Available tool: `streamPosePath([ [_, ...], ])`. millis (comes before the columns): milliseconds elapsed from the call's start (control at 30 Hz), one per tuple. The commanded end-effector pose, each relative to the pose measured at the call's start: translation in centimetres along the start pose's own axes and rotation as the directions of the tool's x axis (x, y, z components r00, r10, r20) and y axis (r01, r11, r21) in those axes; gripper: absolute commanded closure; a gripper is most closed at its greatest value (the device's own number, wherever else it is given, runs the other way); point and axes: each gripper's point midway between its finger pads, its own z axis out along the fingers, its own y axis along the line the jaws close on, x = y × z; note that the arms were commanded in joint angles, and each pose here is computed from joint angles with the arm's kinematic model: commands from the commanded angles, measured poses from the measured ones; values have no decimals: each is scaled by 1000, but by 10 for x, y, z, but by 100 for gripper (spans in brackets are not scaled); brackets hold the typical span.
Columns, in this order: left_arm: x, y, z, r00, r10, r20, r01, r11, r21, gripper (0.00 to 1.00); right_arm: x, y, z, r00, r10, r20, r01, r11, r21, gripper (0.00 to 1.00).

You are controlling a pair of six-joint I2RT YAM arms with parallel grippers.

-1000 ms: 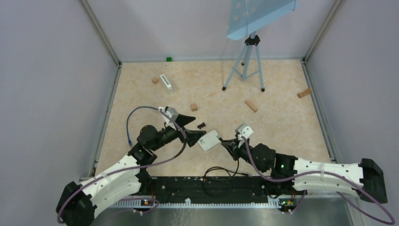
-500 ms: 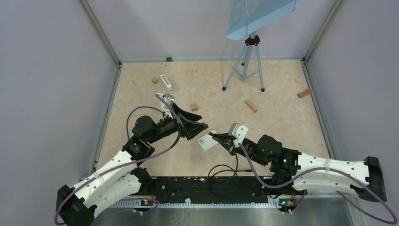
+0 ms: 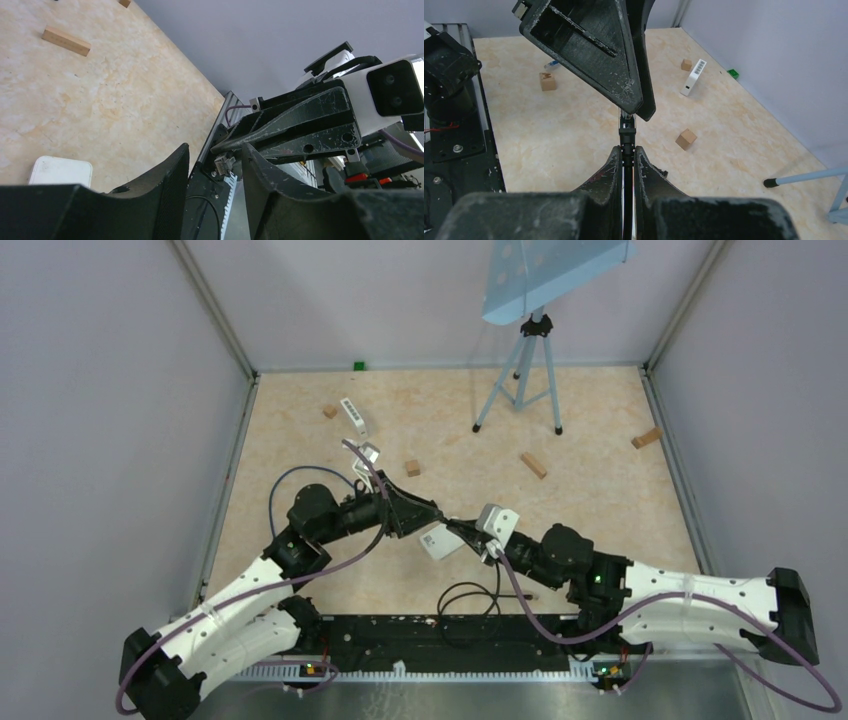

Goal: Insert the plug into the switch port
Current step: Pick up the connector from the center of the board.

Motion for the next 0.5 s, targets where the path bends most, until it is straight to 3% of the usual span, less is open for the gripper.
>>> streamPosePath([
  [0, 4, -12, -2, 1000, -2, -16, 3, 998, 55, 54, -29, -13, 5, 996, 7, 85, -11, 999, 50, 100],
  [400, 14, -17, -3, 998, 10, -60, -4, 996, 92, 100, -27, -18, 9, 997, -4, 80, -3, 996, 84, 100],
  [467, 16, -16, -3, 998, 16, -61, -11, 996, 91, 100, -29, -16, 9, 996, 13, 84, -19, 997, 74, 96],
])
